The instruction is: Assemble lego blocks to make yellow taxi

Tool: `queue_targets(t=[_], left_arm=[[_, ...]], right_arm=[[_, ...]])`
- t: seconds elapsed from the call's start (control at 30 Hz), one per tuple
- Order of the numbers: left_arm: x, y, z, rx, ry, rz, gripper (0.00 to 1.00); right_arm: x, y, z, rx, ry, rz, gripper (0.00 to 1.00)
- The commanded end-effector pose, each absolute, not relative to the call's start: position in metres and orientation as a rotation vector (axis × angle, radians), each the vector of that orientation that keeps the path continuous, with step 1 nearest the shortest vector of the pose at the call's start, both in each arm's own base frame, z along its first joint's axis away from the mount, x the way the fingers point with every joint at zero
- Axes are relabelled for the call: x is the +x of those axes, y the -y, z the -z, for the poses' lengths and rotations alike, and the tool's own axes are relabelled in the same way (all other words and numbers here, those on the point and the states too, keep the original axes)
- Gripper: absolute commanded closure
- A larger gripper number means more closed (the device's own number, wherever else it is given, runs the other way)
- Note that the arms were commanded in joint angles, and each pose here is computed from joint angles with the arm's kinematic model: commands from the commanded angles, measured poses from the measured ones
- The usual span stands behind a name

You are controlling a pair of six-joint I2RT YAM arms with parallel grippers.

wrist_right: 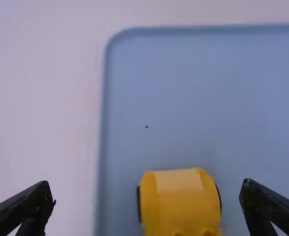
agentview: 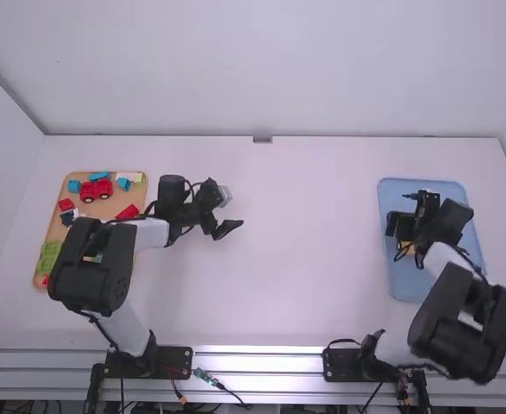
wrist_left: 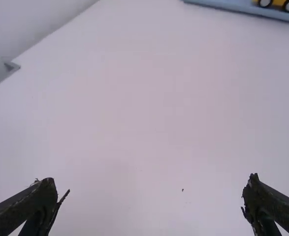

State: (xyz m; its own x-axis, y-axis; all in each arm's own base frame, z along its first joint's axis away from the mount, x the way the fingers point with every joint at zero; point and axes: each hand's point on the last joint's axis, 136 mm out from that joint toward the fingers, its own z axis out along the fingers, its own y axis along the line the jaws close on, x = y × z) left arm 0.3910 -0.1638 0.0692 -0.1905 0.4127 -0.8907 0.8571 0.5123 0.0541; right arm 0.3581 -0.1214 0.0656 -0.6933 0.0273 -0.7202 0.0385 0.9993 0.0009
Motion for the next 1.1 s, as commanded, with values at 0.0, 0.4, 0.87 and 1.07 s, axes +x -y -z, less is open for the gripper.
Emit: queue_targets(t=[0.0,0.4,0.87,1.07], left_arm=[[0.409,0.165,-0.077,0.939,-1.89,0.523,0.01],[0.429,0.131,-0.094,0.375,-2.324,0.304,0.01],[0.4,0.105,-0.154,0.242,-2.344,0.224,0.02],[0.402,0.068,-0.163,0.193,-2.28,0.1,0.09]], right_arm=[[0.368,0.113,-0.111,0.033,-2.266,0.069,0.01],[0.348,0.003,-0.151,-0.202,-2.295,-0.065,0.01],[0.324,-0.074,-0.142,-0.418,-2.328,-0.123,0.02],[0.326,-0.041,-0.146,-0.229,-2.29,-0.046,0.08]])
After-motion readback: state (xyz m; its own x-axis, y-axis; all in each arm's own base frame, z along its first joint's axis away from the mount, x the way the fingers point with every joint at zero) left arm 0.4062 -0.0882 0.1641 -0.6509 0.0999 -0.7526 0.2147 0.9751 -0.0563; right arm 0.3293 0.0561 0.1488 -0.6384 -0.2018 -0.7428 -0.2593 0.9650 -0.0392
